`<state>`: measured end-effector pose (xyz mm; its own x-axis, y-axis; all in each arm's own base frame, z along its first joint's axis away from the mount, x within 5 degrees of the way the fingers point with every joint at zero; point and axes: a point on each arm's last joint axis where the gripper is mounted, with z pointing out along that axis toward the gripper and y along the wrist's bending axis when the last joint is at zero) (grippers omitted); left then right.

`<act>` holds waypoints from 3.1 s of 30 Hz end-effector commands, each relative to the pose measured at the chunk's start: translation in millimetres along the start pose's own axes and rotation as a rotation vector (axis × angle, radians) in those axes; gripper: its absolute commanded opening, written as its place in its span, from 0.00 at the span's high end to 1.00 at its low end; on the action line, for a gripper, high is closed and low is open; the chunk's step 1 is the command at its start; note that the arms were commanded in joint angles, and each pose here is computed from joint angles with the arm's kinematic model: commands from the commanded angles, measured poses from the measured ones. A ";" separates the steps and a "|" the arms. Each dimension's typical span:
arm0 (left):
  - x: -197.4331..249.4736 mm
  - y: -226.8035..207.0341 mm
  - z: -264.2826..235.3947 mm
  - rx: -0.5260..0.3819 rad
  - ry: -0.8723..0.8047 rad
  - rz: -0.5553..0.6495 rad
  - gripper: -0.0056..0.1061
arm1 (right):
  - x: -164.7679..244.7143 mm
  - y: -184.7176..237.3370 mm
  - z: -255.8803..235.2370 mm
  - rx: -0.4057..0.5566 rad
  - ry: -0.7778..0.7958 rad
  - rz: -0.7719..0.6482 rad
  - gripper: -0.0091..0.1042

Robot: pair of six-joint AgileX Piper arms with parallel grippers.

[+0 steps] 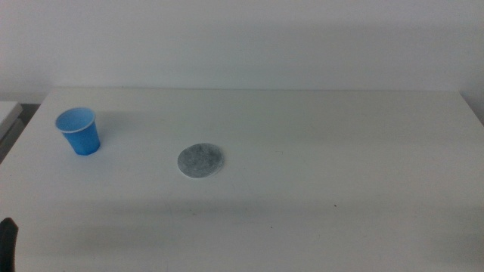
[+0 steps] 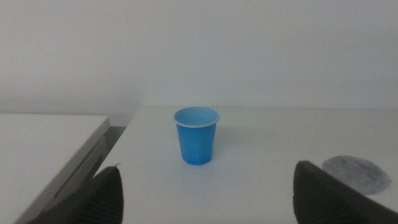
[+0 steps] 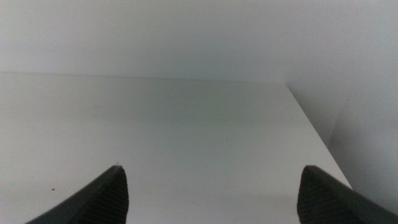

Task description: Place an empty cup on a cup mat.

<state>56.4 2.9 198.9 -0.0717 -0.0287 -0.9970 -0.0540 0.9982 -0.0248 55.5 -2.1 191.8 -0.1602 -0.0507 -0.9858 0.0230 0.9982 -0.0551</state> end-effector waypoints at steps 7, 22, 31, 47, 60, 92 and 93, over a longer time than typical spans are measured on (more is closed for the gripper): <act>-71.8 1.5 17.5 -0.049 0.249 -0.021 0.11 | 0.2 0.0 -0.1 0.000 -0.008 -0.011 0.10; -154.3 1.8 176.6 -0.006 0.861 -0.052 0.11 | 0.2 0.0 -0.1 0.000 -0.008 -0.011 0.10; -148.1 25.7 276.1 -0.039 0.965 -0.074 0.11 | 0.2 0.0 -0.1 0.000 -0.008 -0.011 0.10; -32.5 50.8 384.4 -0.009 1.094 -0.155 0.13 | 0.2 0.0 -0.1 0.000 -0.008 -0.011 0.10; -22.7 42.2 388.2 0.017 1.115 -0.197 0.96 | 0.2 0.0 -0.1 0.000 -0.008 -0.011 0.10; -17.1 -158.3 358.7 0.323 1.174 -0.053 0.82 | 0.2 0.0 -0.1 0.000 -0.008 -0.011 0.10; -16.7 -158.1 358.8 0.322 1.174 -0.049 0.78 | 0.2 0.0 -0.1 0.000 -0.008 -0.011 0.10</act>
<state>423.3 -135.1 193.3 -0.9441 0.0735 -0.3212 0.1585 0.9559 -0.2472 55.5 -2.1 191.8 -0.1602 -0.0507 -0.9858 0.0230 0.9982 -0.0551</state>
